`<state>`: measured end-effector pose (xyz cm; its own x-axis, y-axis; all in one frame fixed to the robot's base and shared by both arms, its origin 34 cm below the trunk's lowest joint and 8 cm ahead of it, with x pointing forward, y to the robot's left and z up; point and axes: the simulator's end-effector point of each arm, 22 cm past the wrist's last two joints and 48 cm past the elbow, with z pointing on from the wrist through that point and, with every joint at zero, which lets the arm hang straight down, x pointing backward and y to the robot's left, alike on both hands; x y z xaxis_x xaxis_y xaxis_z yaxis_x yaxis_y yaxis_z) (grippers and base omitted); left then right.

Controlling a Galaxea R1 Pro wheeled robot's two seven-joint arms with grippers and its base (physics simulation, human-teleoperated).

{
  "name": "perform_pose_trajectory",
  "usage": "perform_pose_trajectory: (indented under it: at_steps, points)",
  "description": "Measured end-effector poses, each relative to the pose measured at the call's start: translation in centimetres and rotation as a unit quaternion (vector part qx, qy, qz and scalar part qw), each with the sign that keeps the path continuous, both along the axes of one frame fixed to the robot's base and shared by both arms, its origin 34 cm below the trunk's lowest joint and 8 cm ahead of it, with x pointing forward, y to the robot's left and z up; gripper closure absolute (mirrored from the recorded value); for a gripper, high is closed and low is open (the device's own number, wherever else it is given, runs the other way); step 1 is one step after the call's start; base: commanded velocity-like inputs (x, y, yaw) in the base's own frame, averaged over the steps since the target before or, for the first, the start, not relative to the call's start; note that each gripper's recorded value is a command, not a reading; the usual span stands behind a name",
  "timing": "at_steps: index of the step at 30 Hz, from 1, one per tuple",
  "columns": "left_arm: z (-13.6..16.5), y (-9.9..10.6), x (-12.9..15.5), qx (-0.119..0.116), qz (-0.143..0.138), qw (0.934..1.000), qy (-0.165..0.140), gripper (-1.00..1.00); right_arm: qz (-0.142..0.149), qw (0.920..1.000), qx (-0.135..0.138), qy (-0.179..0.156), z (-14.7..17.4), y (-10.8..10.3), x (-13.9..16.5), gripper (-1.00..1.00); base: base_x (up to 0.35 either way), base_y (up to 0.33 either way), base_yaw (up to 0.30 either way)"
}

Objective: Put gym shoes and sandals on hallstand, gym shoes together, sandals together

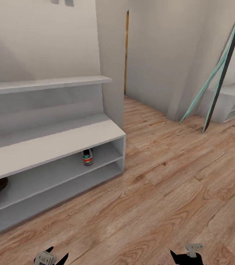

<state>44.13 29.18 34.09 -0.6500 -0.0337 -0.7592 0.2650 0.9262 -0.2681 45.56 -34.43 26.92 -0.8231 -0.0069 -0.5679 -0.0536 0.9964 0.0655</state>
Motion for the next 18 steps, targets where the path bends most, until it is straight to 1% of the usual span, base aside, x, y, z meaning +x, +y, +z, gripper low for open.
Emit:
perform_pose_trajectory:
  at_steps: [18]
  points:
    - [-0.02,0.15,-0.01,0.001,0.001,1.0000,0.001,-1.00,0.000,1.0000,0.000,0.002,-0.08,0.00,-0.23,-1.00,0.000,0.000,-0.300]
